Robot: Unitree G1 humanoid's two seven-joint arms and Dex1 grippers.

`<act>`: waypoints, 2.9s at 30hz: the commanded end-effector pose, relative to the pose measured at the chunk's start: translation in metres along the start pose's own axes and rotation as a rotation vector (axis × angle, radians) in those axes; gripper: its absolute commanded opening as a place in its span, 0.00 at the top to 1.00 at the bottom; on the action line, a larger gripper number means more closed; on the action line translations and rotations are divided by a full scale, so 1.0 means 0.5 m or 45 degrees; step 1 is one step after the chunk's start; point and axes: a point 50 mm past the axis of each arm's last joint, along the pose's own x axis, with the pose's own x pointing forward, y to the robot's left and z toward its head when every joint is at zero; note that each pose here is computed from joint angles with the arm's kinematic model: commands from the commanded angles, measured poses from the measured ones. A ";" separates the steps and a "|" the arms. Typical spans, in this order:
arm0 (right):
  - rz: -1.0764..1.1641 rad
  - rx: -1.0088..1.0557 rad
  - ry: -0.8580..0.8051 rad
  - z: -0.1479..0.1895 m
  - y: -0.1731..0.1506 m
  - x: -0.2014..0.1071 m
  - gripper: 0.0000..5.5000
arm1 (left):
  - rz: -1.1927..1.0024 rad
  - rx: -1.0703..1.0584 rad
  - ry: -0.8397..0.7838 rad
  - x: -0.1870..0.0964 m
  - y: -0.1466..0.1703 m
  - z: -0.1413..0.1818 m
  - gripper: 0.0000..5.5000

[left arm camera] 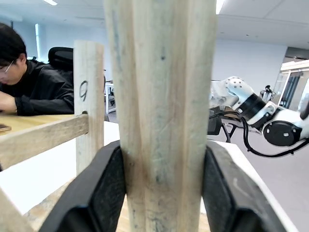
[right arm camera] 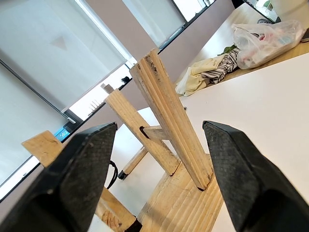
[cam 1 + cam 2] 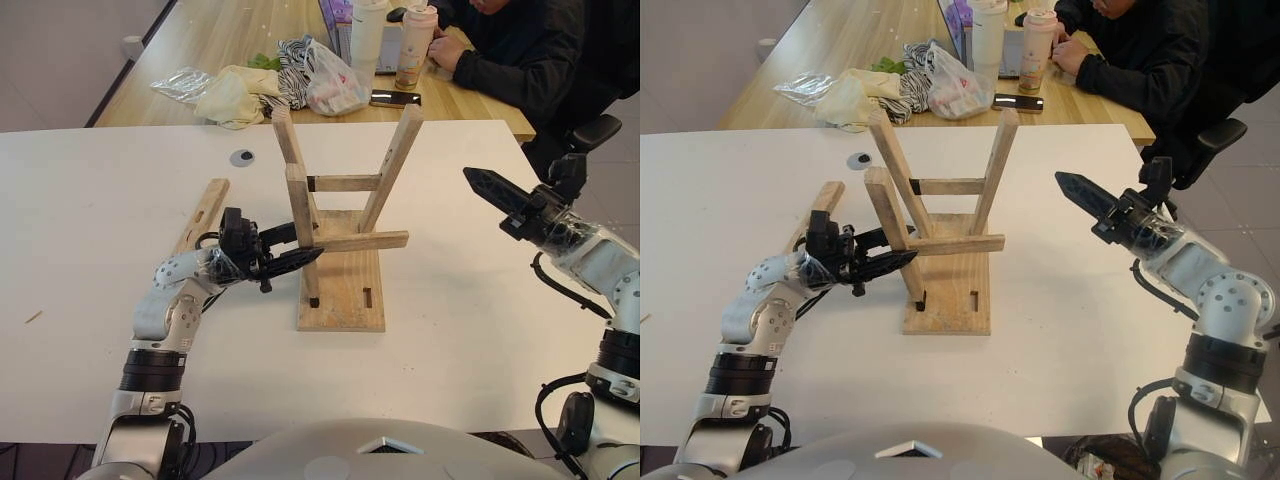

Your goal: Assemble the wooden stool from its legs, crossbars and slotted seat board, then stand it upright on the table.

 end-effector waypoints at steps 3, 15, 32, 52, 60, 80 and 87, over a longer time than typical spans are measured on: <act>-0.011 -0.003 -0.011 0.000 -0.003 0.001 0.41 | 0.021 -0.074 0.307 -0.065 -0.034 -0.083 0.63; -0.055 0.004 -0.024 -0.011 -0.010 0.002 0.41 | -0.091 -0.179 0.819 -0.121 -0.074 -0.183 0.63; -0.141 0.006 -0.111 -0.034 -0.014 -0.024 0.41 | 0.538 0.277 0.929 -0.162 0.094 -0.010 0.41; -0.176 0.012 -0.116 -0.044 -0.019 -0.022 0.41 | 1.412 -0.159 1.033 -0.286 0.167 -0.064 0.46; -0.188 0.020 -0.123 -0.046 -0.019 -0.024 0.41 | 1.424 -0.222 1.051 -0.290 0.166 -0.065 0.63; 0.671 -0.129 -0.266 0.071 0.218 0.216 0.41 | -0.223 -0.542 -0.446 0.069 0.148 0.265 0.64; 0.730 -0.075 -0.200 0.040 0.236 0.265 0.41 | -0.289 -0.475 -0.345 0.104 0.136 0.252 0.64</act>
